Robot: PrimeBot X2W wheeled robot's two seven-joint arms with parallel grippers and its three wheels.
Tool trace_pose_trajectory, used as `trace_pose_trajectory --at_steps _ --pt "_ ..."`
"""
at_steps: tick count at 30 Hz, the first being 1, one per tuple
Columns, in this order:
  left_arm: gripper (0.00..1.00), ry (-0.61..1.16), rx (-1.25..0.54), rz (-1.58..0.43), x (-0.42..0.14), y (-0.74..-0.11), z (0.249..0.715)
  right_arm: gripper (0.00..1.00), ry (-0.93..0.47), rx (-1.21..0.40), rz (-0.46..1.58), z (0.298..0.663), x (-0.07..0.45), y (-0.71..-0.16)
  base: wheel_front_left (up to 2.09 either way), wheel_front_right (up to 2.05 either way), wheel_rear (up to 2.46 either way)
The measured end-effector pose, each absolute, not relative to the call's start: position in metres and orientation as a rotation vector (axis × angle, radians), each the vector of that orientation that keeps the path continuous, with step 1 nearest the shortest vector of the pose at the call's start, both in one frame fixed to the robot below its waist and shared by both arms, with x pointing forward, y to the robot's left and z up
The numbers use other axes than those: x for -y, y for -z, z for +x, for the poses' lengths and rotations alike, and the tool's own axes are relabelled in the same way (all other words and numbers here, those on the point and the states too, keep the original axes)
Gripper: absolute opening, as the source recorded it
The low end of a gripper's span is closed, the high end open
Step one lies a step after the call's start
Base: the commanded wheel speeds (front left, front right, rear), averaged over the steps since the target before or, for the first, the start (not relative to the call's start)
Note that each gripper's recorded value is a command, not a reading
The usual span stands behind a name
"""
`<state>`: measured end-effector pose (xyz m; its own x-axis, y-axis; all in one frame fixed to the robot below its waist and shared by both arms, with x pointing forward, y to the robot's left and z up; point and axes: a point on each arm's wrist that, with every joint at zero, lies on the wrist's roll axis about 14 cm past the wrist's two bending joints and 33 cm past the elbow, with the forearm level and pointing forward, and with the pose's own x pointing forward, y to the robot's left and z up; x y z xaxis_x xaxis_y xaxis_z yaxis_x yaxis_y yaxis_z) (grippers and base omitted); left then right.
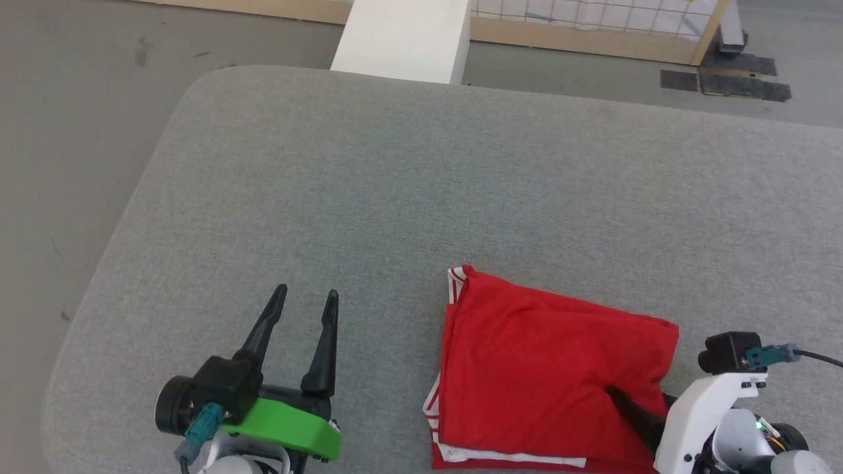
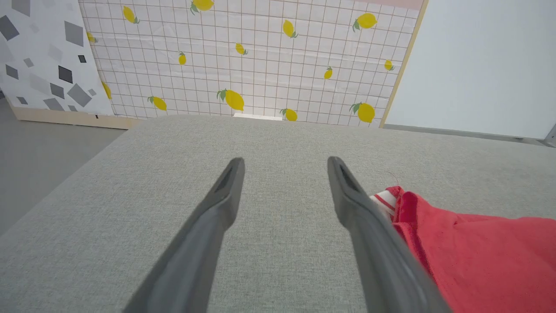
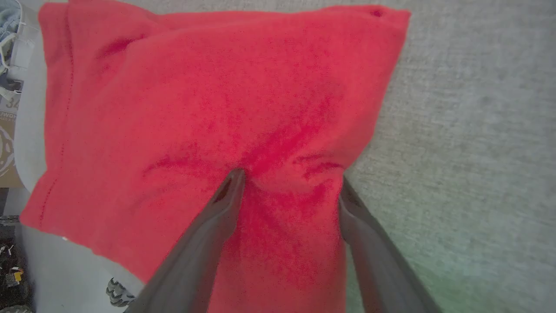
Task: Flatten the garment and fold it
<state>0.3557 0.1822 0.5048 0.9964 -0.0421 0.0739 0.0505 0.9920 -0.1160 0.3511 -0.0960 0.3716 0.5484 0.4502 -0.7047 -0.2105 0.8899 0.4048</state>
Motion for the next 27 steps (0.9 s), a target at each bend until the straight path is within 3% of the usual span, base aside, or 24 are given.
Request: trace_pose_trajectory --at_steps 1,2,10,15,16,20,27 --pt "1.00 0.042 0.069 -0.117 -0.183 -0.504 0.355 0.60 -0.404 -0.917 0.291 0.352 0.093 -0.370 0.00 0.00 0.00" --pt "1.00 0.039 0.066 -0.117 -0.184 -0.503 0.355 0.00 -0.411 -0.920 0.291 0.352 0.090 -0.369 0.00 0.00 0.00" --pt "1.00 0.066 0.066 -0.138 -0.175 -0.503 0.355 0.00 -0.427 -0.850 0.220 0.358 0.089 -0.372 0.00 0.00 0.00" --pt "1.00 0.164 0.086 -0.188 -0.143 -0.510 0.366 0.00 -0.475 -0.687 -0.147 0.384 0.113 -0.413 0.00 0.00 0.00" --pt "1.00 0.238 0.080 -0.201 -0.119 -0.509 0.372 0.00 -0.464 -0.625 -0.348 0.398 0.136 -0.436 0.00 0.00 0.00" --pt "1.00 0.352 0.064 -0.206 -0.082 -0.505 0.379 0.00 -0.440 -0.597 -0.597 0.403 0.174 -0.456 0.00 0.00 0.00" --pt "1.00 0.510 0.056 -0.231 -0.031 -0.501 0.402 0.00 -0.268 -0.649 -0.786 0.400 0.274 -0.482 0.00 0.00 0.00"
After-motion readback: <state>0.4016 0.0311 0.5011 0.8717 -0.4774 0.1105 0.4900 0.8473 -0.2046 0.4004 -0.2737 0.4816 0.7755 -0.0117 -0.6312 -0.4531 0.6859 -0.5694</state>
